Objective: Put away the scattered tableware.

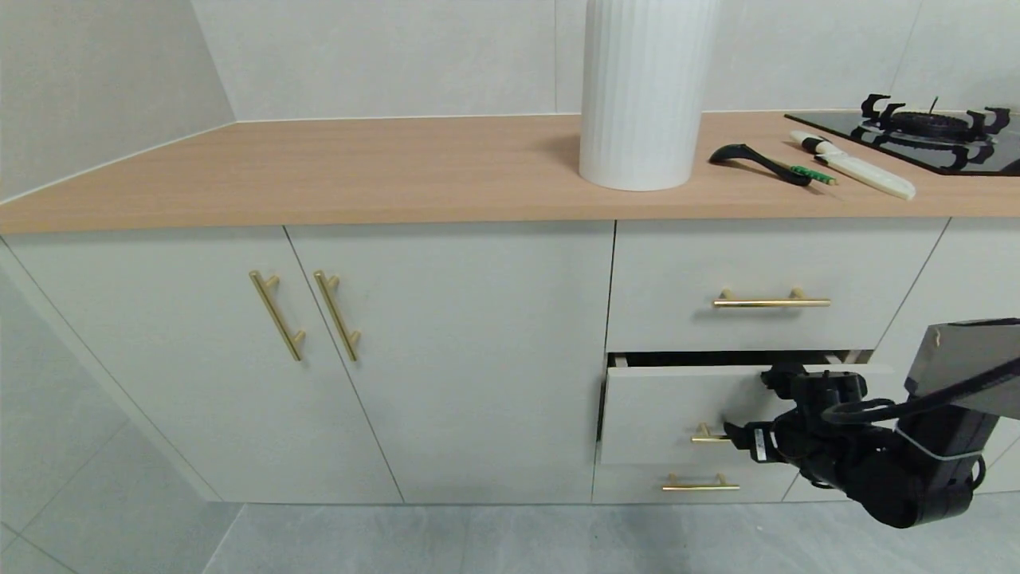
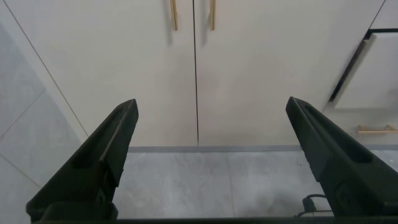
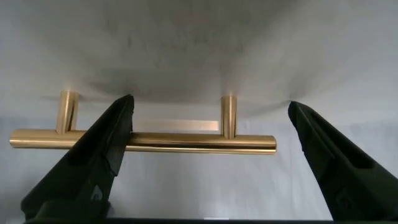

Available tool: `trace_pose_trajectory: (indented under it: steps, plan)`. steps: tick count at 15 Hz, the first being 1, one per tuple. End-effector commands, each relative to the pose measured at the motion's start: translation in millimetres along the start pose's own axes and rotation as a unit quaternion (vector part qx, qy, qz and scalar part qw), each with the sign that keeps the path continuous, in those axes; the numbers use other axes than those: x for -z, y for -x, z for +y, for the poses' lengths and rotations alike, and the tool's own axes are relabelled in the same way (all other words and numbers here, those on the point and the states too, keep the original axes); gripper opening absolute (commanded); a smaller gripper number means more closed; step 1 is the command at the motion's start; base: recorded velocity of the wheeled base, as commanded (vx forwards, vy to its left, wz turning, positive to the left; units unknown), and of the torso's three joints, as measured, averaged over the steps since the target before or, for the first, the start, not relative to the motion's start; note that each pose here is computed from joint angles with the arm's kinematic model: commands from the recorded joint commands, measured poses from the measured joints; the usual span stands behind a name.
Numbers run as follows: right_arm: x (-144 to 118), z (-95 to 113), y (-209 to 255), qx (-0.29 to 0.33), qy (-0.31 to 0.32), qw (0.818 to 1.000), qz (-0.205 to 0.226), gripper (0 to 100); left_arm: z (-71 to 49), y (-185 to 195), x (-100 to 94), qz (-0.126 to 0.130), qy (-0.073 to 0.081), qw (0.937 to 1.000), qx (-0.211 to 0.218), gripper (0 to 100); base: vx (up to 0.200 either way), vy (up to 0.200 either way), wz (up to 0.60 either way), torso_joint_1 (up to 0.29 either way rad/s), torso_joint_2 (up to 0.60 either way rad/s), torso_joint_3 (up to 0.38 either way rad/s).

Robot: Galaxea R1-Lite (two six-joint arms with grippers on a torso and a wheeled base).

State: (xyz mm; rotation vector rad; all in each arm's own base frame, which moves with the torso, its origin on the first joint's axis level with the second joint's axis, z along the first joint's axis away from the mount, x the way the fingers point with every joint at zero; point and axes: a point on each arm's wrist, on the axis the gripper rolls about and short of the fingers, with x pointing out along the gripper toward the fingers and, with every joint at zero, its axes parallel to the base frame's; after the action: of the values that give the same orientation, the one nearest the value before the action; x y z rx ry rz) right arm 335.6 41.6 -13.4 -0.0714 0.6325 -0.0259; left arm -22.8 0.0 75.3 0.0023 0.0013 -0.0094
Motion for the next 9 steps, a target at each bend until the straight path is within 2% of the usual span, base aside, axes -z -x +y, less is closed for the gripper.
trace_pose_trajectory:
  steps: [1, 3, 5, 7, 9]
  plan:
    - [-45, -6, 68, -0.019, -0.002, 0.999, -0.026, 100, 0.0, 0, 0.0, 0.0, 0.0, 1.0, 0.0, 100, 0.0, 0.0, 0.0, 0.0, 0.0, 0.0]
    - [-64, -6, 115, -0.049, 0.004, 0.999, -0.025, 100, 0.0, 0, 0.0, 0.0, 0.0, 1.0, 0.0, 100, 0.0, 0.0, 0.0, 0.0, 0.0, 0.0]
    - [-84, -5, 166, -0.086, 0.01, 0.995, -0.057, 100, 0.0, 0, 0.0, 0.0, 0.0, 1.0, 0.0, 100, 0.0, 0.0, 0.0, 0.0, 0.0, 0.0]
    - [-88, -1, 177, -0.094, 0.013, 0.992, -0.078, 100, 0.0, 0, 0.0, 0.0, 0.0, 1.0, 0.0, 100, 0.0, 0.0, 0.0, 0.0, 0.0, 0.0]
    - [-87, 2, 172, -0.097, 0.014, 0.993, -0.073, 100, 0.0, 0, 0.0, 0.0, 0.0, 1.0, 0.0, 100, 0.0, 0.0, 0.0, 0.0, 0.0, 0.0]
